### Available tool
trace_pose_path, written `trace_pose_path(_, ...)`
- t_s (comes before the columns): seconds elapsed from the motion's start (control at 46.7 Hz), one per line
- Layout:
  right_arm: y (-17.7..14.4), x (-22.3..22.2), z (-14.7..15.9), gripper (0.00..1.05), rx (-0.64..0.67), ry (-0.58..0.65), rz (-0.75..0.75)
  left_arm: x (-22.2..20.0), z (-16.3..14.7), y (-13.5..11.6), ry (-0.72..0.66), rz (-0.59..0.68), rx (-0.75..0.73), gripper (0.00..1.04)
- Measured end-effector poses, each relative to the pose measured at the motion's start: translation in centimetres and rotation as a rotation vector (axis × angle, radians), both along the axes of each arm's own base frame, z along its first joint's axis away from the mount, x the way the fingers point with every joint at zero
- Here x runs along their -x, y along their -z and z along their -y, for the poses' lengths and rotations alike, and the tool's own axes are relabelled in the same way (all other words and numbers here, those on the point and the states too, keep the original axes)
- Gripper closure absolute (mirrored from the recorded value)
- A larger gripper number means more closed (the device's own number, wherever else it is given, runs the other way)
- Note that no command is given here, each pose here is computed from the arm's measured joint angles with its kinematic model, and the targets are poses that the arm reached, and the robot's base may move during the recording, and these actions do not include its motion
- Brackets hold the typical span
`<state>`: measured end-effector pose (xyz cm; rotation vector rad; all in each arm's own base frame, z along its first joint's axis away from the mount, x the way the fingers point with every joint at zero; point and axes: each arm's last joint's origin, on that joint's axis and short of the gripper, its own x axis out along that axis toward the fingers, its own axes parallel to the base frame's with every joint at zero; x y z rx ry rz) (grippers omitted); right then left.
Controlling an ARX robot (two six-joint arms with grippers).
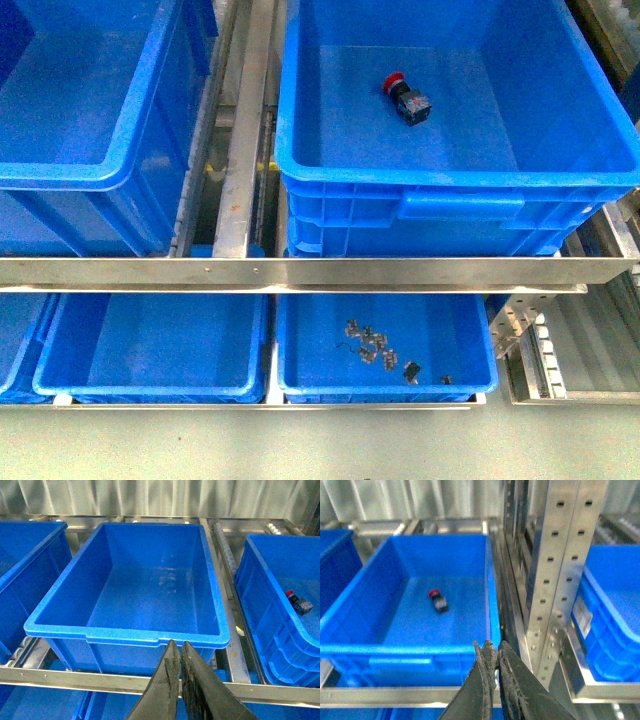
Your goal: Pick red and yellow buttons and place in box
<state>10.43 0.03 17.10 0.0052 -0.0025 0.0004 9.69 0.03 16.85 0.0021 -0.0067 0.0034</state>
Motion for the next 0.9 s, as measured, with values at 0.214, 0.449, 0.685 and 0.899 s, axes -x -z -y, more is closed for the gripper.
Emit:
trace_pose_path(0.214, 0.04, 0.76, 0.01, 1.01, 0.000, 0.001, 0.015, 0.00, 0.00, 0.00, 0.000, 0.000, 0.000, 1.02)
trace_pose_path(0.449, 0.03, 0.77, 0.01, 0.75, 0.002, -0.001, 0.016, 0.00, 0.00, 0.00, 0.000, 0.000, 0.000, 1.02)
trace_pose_path(0.685, 0.03, 0.77, 0.01, 0.28, 0.002, -0.001, 0.016, 0.00, 0.00, 0.00, 0.000, 0.000, 0.000, 1.02)
trace_pose_path(0.899, 0.04, 0.77, 0.02, 0.06, 0.001, 0.005, 0.016, 0.00, 0.02, -0.01, 0.005, 0.000, 0.000, 1.02)
